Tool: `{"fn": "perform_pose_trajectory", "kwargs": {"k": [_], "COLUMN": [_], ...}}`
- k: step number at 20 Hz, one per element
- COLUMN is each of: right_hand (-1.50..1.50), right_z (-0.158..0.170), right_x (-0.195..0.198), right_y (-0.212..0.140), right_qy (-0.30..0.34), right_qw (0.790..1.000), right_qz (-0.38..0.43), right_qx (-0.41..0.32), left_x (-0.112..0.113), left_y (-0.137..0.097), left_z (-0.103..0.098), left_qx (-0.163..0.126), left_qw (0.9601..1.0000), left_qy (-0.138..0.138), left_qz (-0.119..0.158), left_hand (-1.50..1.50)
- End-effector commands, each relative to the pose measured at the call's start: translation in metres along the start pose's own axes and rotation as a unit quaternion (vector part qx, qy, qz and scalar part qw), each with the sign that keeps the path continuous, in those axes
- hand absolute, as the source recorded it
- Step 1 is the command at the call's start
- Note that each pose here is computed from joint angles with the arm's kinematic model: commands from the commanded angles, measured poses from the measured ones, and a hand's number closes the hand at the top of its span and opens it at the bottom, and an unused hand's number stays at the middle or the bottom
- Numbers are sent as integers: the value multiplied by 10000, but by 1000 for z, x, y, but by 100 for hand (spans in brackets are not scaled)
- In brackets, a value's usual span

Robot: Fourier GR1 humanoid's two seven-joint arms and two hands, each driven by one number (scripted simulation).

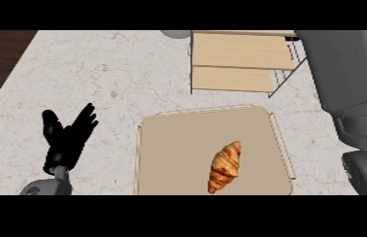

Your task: Pick the bell pepper from the tray and place it in the tiered shelf

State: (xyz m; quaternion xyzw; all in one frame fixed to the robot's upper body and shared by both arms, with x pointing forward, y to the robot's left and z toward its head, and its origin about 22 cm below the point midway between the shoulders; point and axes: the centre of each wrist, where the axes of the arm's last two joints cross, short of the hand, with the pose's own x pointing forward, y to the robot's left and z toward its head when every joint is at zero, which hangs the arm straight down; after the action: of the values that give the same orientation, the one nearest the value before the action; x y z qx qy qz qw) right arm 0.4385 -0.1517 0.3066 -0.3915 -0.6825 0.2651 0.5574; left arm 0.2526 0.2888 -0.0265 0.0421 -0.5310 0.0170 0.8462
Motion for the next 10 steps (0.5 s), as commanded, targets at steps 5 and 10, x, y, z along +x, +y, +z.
{"fn": "perform_pose_trajectory", "kwargs": {"k": [5, 10], "right_hand": [150, -150], "right_z": [-6, -2], "right_x": [-5, -5], "right_y": [5, 0], "right_qy": [390, 582], "right_qw": [9987, 9879], "right_qz": [-291, -1321], "right_qx": [-156, -570], "left_x": [-5, -2], "left_y": [3, -4], "left_z": [3, 6], "left_qx": [34, -4], "left_qw": [10000, 10000], "left_qy": [33, -71], "left_qz": [-26, 11], "left_hand": [0, 0]}}
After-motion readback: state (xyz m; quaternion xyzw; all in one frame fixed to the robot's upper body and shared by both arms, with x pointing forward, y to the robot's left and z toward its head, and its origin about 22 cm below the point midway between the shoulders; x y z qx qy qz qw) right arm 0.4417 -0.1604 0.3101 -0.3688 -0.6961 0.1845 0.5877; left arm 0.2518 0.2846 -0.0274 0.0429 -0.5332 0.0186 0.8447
